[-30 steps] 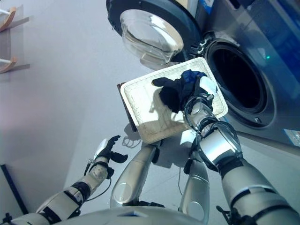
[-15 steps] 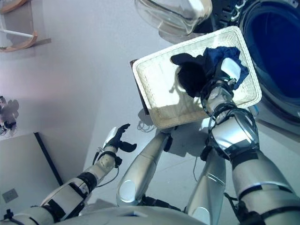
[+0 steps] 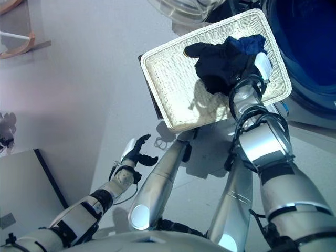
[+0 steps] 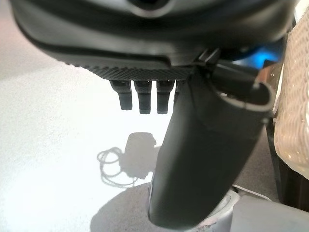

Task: Pick up the clothes and place them into the washing machine

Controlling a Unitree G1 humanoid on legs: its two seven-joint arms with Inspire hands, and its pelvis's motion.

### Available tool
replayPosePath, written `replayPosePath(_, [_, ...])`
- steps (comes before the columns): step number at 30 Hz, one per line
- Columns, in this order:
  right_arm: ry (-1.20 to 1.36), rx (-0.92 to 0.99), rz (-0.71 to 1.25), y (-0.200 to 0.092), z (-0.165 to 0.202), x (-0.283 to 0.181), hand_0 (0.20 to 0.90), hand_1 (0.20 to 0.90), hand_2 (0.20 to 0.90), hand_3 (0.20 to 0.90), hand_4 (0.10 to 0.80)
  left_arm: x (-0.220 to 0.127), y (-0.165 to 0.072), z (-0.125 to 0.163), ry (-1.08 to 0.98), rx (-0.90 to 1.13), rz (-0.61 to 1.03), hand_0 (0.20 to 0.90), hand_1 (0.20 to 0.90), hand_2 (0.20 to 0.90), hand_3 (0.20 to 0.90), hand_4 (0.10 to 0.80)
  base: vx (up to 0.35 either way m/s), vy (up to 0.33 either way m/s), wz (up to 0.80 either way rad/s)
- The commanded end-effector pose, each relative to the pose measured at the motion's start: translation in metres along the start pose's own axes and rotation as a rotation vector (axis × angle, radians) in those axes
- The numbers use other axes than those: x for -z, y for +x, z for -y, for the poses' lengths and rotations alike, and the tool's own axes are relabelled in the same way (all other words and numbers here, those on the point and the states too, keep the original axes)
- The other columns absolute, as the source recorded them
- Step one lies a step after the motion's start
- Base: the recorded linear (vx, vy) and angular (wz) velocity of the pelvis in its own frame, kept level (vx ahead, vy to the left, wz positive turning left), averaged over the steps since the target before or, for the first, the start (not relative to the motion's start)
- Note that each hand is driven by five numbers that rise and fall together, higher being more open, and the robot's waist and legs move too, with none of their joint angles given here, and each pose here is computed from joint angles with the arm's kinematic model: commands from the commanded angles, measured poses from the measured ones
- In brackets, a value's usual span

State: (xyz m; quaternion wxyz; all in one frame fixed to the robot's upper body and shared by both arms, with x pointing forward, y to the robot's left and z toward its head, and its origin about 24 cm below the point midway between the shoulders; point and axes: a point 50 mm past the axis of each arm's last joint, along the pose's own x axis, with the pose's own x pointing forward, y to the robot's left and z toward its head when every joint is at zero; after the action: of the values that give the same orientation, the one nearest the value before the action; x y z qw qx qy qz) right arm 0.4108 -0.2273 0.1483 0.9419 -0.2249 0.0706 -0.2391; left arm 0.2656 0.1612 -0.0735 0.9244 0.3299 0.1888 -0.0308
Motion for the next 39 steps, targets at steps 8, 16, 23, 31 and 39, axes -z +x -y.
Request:
replayPosePath(8, [1.106, -0.029, -0.077, -0.01, -0.018, -0.007, 0.3, 0.3, 0.3, 0.3, 0.4, 0.042, -0.02, 0.004, 0.005, 0.035, -0.116, 0.9, 0.9, 0.9, 0.9, 0.8, 0.007, 0.053, -0.16])
replayPosePath(16, [1.538, -0.045, -0.1, -0.018, -0.029, 0.004, 0.3, 0.3, 0.3, 0.3, 0.4, 0.062, -0.046, 0.032, -0.051, 0.156, -0.184, 0.9, 0.9, 0.9, 0.9, 0.8, 0.07, 0.086, -0.24])
replayPosePath(23, [1.712, -0.002, 0.025, -0.018, -0.012, -0.004, 0.3, 0.3, 0.3, 0.3, 0.4, 0.071, -0.063, 0.049, -0.115, 0.217, -0.207, 0.9, 0.9, 0.9, 0.9, 0.8, 0.033, 0.057, -0.11])
replayPosePath(31, [1.735, 0.161, 0.27, -0.01, 0.047, -0.029, 0.3, 0.3, 0.3, 0.3, 0.4, 0.072, -0.067, 0.051, -0.133, 0.212, -0.201, 0.9, 0.9, 0.9, 0.9, 0.8, 0.004, 0.002, -0.03])
replayPosePath(39, [1.018, 0.494, 0.612, -0.017, 0.143, -0.097, 0.3, 0.3, 0.3, 0.3, 0.4, 0.071, -0.055, 0.027, -0.081, 0.102, -0.157, 0.9, 0.9, 0.9, 0.9, 0.8, -0.046, -0.018, 0.05])
